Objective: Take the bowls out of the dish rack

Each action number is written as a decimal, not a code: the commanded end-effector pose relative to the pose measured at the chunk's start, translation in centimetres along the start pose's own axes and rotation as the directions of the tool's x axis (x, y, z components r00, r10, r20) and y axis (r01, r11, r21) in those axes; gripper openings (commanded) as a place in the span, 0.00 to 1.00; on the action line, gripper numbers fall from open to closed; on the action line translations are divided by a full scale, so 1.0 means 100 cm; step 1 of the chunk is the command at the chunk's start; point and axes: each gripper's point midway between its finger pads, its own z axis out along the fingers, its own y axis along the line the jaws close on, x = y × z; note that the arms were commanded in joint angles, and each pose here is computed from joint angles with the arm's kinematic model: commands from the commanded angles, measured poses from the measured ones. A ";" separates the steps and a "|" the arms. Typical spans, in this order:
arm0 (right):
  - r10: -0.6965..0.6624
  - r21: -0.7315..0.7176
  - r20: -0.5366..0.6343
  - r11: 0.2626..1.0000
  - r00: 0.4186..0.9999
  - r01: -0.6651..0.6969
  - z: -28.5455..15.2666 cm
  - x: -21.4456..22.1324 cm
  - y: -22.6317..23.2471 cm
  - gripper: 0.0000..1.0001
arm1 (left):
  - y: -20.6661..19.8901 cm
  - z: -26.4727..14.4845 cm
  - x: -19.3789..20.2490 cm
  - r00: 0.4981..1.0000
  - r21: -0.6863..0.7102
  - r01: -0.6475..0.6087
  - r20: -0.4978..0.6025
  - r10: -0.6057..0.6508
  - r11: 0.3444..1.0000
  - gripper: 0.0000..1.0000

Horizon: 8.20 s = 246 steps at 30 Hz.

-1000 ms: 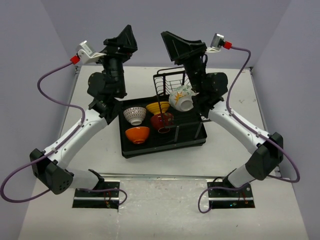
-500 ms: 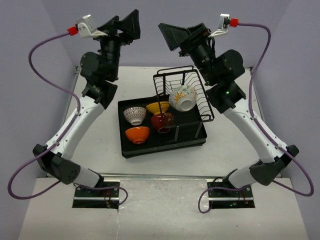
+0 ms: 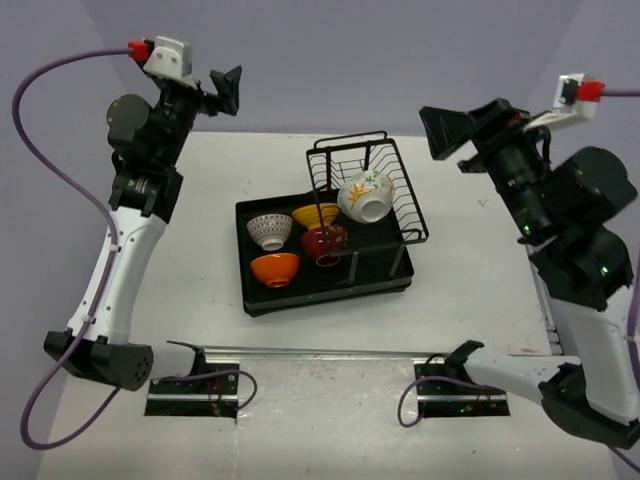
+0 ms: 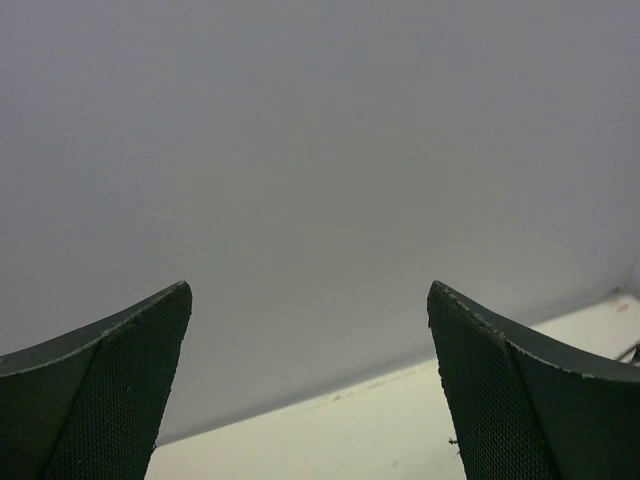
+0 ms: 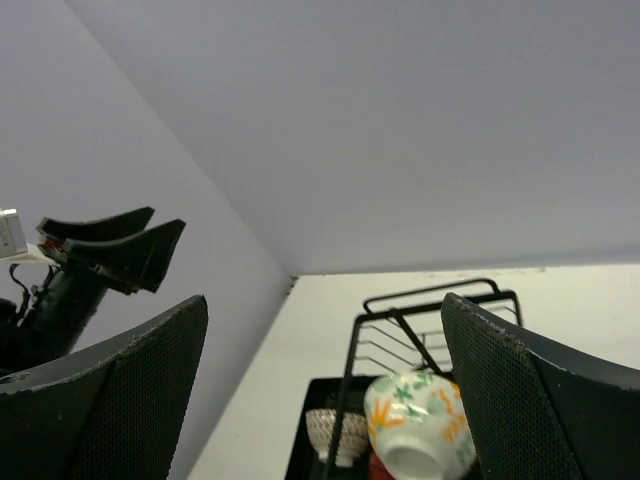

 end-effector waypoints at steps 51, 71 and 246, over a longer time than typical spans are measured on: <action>0.089 0.540 -0.484 0.814 0.870 0.217 -0.132 0.134 -0.146 0.99 | -0.032 -0.156 0.278 0.602 0.616 0.534 -0.758 0.251 0.579 0.89; 0.100 0.564 -0.514 0.788 0.852 0.248 -0.139 0.153 -0.159 0.99 | -0.082 -0.190 0.315 0.499 0.571 0.675 -0.820 0.280 0.467 0.83; 0.205 0.614 -0.487 0.772 0.849 0.166 -0.168 0.165 -0.163 0.99 | -0.044 -0.150 0.394 0.337 0.399 0.437 -0.904 0.264 0.807 0.00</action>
